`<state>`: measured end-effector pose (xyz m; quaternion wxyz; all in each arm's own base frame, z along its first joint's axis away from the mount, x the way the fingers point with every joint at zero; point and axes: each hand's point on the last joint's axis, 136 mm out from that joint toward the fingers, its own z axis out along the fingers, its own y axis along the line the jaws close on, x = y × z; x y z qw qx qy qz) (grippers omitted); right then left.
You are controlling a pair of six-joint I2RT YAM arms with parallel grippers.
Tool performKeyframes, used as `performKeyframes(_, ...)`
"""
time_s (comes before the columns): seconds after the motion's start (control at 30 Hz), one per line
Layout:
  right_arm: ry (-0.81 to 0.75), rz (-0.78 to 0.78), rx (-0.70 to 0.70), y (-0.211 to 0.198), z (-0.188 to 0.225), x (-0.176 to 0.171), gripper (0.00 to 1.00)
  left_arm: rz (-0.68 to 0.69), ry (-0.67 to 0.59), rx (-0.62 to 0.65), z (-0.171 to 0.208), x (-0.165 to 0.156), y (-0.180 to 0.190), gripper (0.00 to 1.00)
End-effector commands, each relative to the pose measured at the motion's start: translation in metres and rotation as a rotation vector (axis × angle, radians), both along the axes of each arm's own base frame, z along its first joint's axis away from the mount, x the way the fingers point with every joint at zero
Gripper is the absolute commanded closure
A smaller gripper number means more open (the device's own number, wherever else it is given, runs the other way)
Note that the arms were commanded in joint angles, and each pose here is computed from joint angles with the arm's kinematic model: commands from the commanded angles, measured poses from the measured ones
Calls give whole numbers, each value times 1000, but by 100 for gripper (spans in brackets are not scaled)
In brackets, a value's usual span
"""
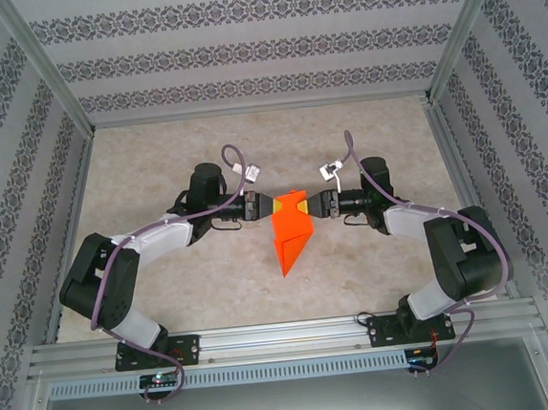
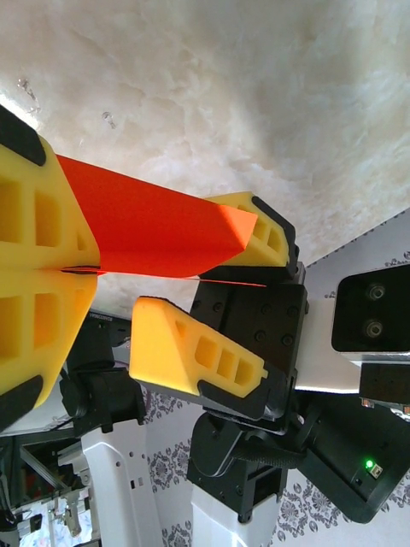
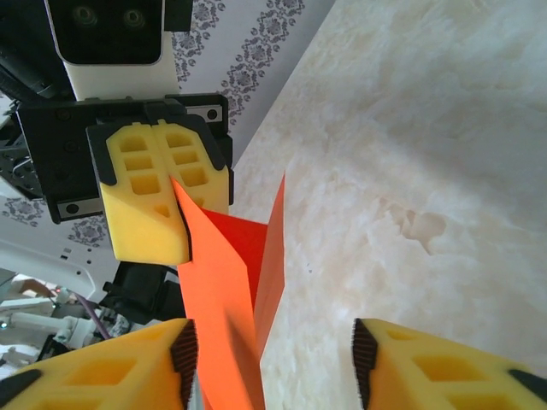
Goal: Fold a paper plane with a square sheet of paper (fold left side to right side)
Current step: Fold the wing for the fifth time at the center of the table.
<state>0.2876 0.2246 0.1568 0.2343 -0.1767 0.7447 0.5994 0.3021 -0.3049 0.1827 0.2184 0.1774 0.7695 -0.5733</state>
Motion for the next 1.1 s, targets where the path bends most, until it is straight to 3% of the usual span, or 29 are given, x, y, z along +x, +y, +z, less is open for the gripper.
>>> performKeyframes(0.0,-64,53,17,4,12,-3,56,-28,-54,-35,10,0,-2,100)
performKeyframes(0.3,-43,15,-18,-3,6,-1,83,-30,-20,-2,-5,4,-3,100)
performKeyframes(0.4,1,-16,-65,-6,-4,1,92,-16,-4,45,-19,8,-2,88)
performKeyframes(0.47,49,-41,-106,-9,-14,2,97,2,0,98,-31,12,0,66)
performKeyframes(0.57,153,-88,-176,-14,-35,4,98,69,7,230,-49,23,11,46)
performKeyframes(0.7,295,-146,-252,-21,-65,4,94,174,-29,356,-52,38,30,31)
performKeyframes(0.87,403,-220,-318,-30,-88,10,92,229,-124,472,-37,31,42,30)
performKeyframes(1.07,492,-300,-310,-32,-85,21,92,119,-260,662,-35,-29,11,30)
